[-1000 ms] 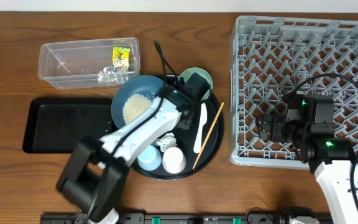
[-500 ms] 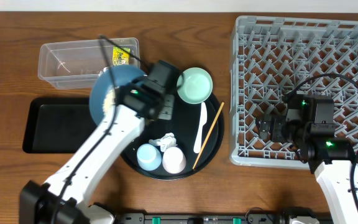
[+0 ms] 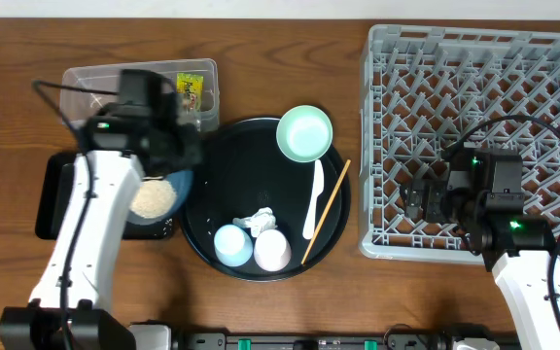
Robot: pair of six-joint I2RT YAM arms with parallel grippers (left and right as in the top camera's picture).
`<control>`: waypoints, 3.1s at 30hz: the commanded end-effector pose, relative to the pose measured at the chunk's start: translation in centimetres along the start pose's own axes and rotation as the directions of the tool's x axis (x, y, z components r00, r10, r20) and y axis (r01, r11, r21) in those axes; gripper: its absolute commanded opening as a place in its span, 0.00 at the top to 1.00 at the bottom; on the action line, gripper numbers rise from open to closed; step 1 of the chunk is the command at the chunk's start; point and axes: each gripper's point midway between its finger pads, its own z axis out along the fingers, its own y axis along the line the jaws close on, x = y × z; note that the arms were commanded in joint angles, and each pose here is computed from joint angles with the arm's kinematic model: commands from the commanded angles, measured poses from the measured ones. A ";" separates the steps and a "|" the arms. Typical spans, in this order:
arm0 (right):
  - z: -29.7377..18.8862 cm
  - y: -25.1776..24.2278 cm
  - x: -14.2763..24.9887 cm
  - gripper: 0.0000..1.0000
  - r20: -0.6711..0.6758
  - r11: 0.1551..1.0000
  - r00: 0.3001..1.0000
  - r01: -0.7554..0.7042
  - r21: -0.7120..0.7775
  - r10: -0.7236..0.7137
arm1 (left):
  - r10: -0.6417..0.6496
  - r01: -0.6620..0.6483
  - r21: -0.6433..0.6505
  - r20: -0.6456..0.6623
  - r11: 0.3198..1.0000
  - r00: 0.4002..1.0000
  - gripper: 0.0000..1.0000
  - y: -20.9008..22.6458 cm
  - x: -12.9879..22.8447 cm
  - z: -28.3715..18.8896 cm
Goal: Sort waste into correct bins and load items into the dishwasher rack
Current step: 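Lift the blue plate left and tip the rice onto the black tray, then return the emptied blue plate onto the round black tray with left gripper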
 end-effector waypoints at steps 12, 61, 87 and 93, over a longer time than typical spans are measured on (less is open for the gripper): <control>-0.4 0.4 -0.6 0.01 0.014 1.000 1.000 -0.008 -0.012 0.008 | -0.173 0.108 0.487 0.090 0.866 0.981 0.94 3.5 -3.7 -5.1; -0.4 0.4 -0.2 0.01 -0.003 1.000 1.000 -0.011 -0.010 0.011 | -0.454 0.151 0.886 0.073 0.438 0.888 0.94 8.9 -5.4 -10.0; -0.4 0.4 -0.2 0.01 -0.004 1.000 1.000 -0.011 -0.010 0.011 | -0.225 0.014 0.866 0.115 0.499 0.968 0.94 0.7 -3.8 -10.7; -0.4 0.4 -0.2 0.01 -0.003 0.999 0.999 -0.038 -0.010 0.038 | -0.017 -0.029 0.705 0.058 0.709 0.998 0.94 -3.5 -1.1 -5.3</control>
